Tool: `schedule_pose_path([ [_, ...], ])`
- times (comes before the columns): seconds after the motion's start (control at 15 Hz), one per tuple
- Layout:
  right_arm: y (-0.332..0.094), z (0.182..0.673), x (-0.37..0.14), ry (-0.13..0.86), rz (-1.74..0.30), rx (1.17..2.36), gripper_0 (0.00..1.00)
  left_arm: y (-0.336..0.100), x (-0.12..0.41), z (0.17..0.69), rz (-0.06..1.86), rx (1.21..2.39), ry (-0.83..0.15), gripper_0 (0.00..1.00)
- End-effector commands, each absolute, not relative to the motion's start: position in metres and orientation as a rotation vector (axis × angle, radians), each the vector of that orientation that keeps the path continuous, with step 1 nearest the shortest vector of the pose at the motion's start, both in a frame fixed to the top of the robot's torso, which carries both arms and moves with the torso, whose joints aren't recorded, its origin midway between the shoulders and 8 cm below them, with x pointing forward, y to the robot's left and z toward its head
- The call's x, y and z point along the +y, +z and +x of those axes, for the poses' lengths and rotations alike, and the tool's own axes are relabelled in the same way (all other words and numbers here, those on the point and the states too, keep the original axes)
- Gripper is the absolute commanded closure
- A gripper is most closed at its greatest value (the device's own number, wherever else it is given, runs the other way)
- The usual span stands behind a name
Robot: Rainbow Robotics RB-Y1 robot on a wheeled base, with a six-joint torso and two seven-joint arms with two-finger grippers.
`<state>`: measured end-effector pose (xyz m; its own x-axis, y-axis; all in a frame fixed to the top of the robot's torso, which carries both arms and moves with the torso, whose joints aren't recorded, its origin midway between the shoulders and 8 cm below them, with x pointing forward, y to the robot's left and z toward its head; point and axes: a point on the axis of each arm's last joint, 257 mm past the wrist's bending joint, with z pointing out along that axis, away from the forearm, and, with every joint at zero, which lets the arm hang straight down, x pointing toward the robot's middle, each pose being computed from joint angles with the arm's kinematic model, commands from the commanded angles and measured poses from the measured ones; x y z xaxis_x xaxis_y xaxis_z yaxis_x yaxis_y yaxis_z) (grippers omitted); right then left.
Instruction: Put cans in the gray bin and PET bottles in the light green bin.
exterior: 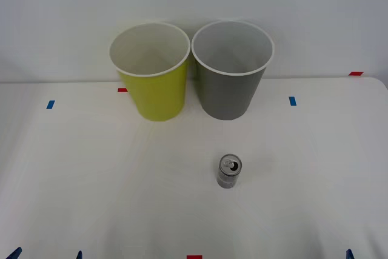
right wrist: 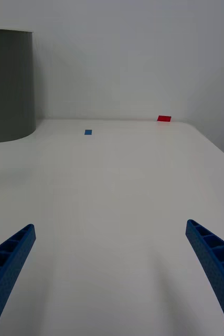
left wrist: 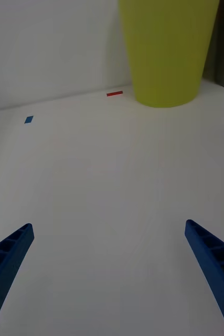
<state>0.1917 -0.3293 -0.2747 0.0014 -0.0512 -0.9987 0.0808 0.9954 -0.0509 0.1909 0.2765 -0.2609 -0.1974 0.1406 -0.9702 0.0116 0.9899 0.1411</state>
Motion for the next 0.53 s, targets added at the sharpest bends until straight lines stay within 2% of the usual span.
schedule_pose_path([
  [0.07,-0.2747,0.1917,-0.3293,-0.104,0.023,1.566,0.00,-0.2609,0.2765,0.1909,0.113,1.767,0.117,0.00],
  [0.53,-0.2747,0.1917,-0.3293,-0.104,0.023,1.566,0.00,-0.2609,0.2765,0.1909,0.113,1.767,0.117,0.00],
])
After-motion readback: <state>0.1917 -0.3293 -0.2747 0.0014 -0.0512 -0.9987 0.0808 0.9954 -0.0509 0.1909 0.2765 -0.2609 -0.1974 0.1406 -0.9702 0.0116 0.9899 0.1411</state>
